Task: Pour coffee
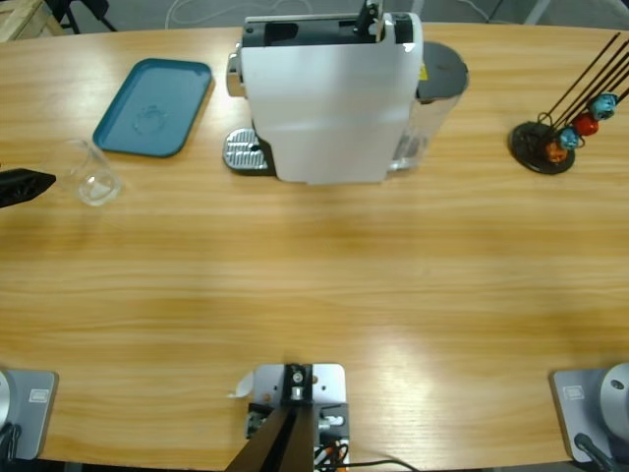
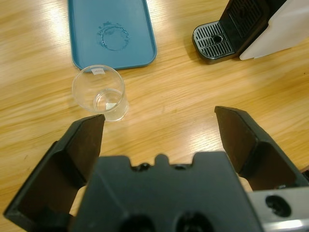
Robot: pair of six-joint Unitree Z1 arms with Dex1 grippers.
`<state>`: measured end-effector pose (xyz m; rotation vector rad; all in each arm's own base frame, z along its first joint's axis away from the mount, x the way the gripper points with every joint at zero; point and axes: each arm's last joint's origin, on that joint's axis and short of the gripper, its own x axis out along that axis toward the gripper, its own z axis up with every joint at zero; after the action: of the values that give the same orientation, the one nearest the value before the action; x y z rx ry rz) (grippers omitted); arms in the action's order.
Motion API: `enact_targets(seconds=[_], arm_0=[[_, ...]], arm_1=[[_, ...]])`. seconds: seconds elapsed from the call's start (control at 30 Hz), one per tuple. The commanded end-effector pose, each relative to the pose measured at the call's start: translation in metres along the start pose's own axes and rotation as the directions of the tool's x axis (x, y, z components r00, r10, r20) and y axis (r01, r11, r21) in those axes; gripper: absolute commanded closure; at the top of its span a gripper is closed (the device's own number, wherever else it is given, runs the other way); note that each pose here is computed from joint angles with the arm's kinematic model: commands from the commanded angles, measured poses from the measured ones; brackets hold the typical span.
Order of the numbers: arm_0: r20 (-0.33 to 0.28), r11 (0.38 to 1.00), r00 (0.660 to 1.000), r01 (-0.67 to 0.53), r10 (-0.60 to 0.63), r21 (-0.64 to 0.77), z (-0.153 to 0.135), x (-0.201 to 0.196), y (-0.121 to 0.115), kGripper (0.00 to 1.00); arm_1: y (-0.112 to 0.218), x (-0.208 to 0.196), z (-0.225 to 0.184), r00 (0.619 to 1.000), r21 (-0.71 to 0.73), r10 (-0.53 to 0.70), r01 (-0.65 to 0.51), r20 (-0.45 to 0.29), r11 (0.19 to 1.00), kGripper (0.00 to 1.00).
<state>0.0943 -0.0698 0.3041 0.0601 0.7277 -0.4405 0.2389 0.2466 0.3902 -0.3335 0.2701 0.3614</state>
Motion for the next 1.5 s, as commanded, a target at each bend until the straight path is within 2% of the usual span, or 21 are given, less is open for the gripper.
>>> enact_targets(seconds=[0.03, 0.33, 0.57, 1.03, 1.5], arm_0=[[-0.039, 1.000, 0.999, 0.000, 0.001, 0.010, -0.008, 0.007, 0.000, 0.018], [-0.038, 1.000, 0.999, 0.000, 0.001, 0.010, -0.008, 0.007, 0.000, 0.018], [-0.041, 1.000, 0.999, -0.001, 0.001, 0.010, -0.008, 0.008, 0.000, 0.018], [-0.044, 1.000, 0.999, -0.002, 0.002, 0.011, -0.006, 0.009, -0.001, 0.023], [-0.043, 1.000, 0.999, 0.000, 0.001, 0.012, -0.007, 0.008, 0.000, 0.004]], arm_1=[[0.034, 0.022, 0.003, 0.998, -0.090, 0.069, -0.070, -0.008, 0.994, 1.000], [0.083, 0.027, -0.004, 0.988, -0.154, 0.149, -0.153, -0.033, 0.976, 1.000], [0.098, 0.048, -0.023, 0.986, -0.199, 0.132, -0.151, -0.103, 0.968, 1.000], [0.123, 0.080, -0.053, 0.975, -0.236, 0.121, -0.164, -0.187, 0.958, 1.000], [0.146, 0.083, -0.079, 0.956, -0.221, 0.159, -0.215, -0.248, 0.951, 1.000]])
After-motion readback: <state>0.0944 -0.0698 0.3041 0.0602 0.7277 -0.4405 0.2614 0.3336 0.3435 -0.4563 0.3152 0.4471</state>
